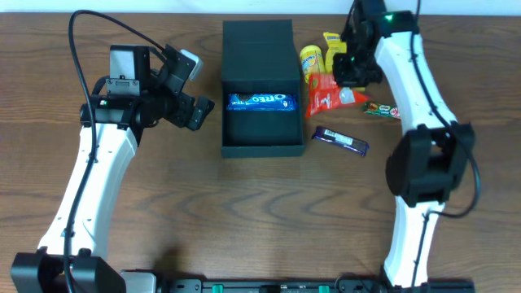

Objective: Pack container
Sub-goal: 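Carry the red snack bag into the box beside the Oreo pack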

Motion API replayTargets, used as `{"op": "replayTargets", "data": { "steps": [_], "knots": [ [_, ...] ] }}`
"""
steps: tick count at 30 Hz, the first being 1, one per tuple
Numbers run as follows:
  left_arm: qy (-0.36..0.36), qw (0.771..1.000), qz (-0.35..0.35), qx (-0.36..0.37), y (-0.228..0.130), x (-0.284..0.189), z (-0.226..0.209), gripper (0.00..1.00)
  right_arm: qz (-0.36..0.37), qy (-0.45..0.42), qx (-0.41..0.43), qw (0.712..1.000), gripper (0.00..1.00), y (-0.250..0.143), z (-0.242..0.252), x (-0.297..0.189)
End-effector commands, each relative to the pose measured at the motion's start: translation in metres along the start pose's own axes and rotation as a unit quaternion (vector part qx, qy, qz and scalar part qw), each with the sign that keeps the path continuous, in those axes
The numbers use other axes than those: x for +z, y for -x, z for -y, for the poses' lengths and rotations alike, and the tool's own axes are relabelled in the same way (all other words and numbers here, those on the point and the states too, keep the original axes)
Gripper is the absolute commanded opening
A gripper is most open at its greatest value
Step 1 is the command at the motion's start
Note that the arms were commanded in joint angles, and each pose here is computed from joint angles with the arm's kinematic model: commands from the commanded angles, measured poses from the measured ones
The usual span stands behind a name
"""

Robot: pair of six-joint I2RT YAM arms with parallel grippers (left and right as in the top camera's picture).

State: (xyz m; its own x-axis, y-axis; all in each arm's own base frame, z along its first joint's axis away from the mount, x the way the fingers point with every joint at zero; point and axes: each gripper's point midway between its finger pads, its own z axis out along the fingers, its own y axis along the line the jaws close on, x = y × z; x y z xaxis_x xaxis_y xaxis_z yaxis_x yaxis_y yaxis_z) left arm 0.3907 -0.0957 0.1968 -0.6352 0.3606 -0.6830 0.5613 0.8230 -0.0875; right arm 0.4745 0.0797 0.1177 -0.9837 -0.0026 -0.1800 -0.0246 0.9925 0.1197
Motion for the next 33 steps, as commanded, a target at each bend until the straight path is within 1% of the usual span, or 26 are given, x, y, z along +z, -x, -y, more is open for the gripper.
{"op": "replayTargets", "data": {
  "steps": [1, 5, 8, 12, 16, 18, 21, 22, 26, 29, 33],
  "knots": [
    [0.015, 1.0, 0.001, 0.009, 0.005, -0.001, -0.007, 0.95, 0.054, 0.01, -0.046, 0.997, 0.01, 0.011, -0.011, -0.043],
    [0.042, 0.999, -0.006, 0.01, 0.003, -0.004, -0.015, 0.95, 0.079, 0.053, -0.091, 0.991, 0.01, 0.013, -0.028, -0.065],
    [0.058, 0.998, 0.002, 0.013, 0.007, -0.008, -0.02, 0.95, 0.091, 0.085, -0.086, 0.988, 0.01, 0.013, -0.043, -0.076],
    [0.074, 0.997, 0.019, 0.019, 0.016, -0.016, -0.023, 0.96, 0.081, 0.101, -0.076, 0.989, 0.01, 0.007, -0.06, -0.075],
    [0.088, 0.995, 0.033, 0.023, 0.023, -0.023, -0.028, 0.95, 0.083, 0.107, -0.136, 0.981, 0.01, 0.001, -0.09, -0.073],
    [0.091, 0.995, 0.032, 0.02, 0.022, -0.025, -0.03, 0.95, 0.086, 0.108, -0.185, 0.973, 0.01, -0.004, -0.105, -0.072],
    [0.092, 0.995, 0.031, 0.018, 0.02, -0.025, -0.032, 0.95, 0.091, 0.107, -0.294, 0.946, 0.01, -0.012, -0.126, -0.071],
    [0.092, 0.995, 0.031, 0.018, 0.02, -0.025, -0.032, 0.95, 0.092, 0.109, -0.334, 0.932, 0.01, -0.016, -0.133, -0.071],
    [0.092, 0.995, 0.031, 0.018, 0.02, -0.025, -0.032, 0.95, 0.094, 0.13, -0.446, 0.88, 0.01, -0.031, -0.157, -0.071],
    [0.092, 0.995, 0.031, 0.018, 0.02, -0.025, -0.032, 0.95, 0.097, 0.131, -0.498, 0.852, 0.01, -0.035, -0.164, -0.069],
    [0.092, 0.995, 0.031, 0.018, 0.021, -0.025, -0.032, 0.95, 0.09, 0.136, -0.54, 0.826, 0.01, -0.039, -0.164, -0.061]
  ]
}}
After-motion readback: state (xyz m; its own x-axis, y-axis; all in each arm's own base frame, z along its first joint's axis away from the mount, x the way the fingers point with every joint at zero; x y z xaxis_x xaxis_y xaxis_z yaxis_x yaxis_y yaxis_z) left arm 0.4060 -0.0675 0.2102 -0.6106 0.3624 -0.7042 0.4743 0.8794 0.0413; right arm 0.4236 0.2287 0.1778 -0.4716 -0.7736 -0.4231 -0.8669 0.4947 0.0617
